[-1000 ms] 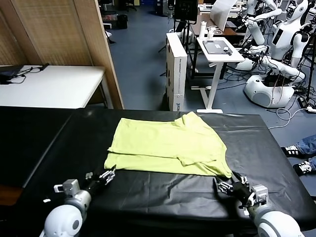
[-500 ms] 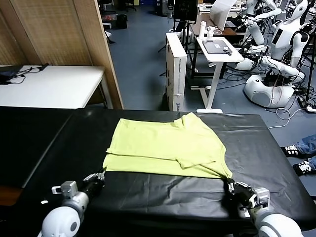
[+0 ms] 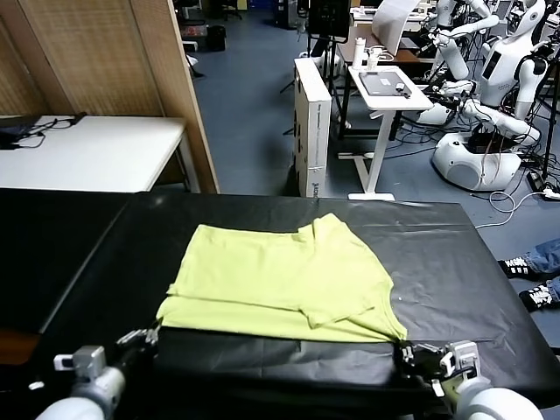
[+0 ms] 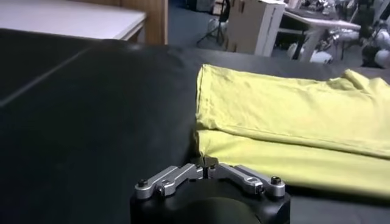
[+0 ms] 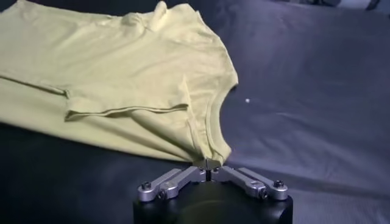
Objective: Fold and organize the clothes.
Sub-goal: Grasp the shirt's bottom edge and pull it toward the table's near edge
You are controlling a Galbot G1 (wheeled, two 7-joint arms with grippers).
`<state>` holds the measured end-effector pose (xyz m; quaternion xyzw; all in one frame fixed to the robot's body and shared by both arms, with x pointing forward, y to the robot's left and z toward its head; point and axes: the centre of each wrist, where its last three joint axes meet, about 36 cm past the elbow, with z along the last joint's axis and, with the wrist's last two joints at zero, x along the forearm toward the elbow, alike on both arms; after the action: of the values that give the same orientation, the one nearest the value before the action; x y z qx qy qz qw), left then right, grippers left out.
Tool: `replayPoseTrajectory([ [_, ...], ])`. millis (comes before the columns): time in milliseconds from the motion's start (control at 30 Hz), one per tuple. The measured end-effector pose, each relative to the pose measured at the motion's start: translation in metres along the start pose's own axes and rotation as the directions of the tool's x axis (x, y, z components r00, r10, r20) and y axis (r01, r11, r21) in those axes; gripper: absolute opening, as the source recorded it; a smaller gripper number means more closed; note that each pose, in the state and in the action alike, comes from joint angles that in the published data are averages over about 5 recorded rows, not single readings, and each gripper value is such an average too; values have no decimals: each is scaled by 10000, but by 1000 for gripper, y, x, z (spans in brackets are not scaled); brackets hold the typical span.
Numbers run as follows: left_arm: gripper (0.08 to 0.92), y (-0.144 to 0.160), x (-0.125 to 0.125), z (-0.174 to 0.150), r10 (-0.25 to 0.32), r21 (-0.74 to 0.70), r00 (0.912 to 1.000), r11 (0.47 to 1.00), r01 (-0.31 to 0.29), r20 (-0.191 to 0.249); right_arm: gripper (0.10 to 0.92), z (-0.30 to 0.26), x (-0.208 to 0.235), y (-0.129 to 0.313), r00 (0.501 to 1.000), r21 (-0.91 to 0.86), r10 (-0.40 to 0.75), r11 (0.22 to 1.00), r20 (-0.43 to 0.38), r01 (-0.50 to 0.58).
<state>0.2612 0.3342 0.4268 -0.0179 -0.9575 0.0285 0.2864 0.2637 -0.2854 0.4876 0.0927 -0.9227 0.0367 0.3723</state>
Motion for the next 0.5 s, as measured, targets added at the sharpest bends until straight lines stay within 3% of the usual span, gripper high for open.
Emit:
replayPoseTrajectory([
  [133,147,2,10,4,-121,-38,9998,9999,120,-156,141,1,5,5,10000,-4,-54,10000,15,54],
  [233,153,2,14,5,-196,-85,9996,9998,194,-210,216,1,8,8,10000,115,-29,9999,39,28],
  [300,183,1,17,6,-241,-113,9994,9997,239,-230,334,2,11,11,10000,203,-3,9998,50,2],
  [367,269,1,18,6,-279,-107,9993,9996,276,-253,448,3,15,13,10000,257,-17,9997,35,17],
  [500,514,1,19,5,-344,-70,9990,9994,342,-301,711,3,23,17,10000,459,11,9989,81,-14],
])
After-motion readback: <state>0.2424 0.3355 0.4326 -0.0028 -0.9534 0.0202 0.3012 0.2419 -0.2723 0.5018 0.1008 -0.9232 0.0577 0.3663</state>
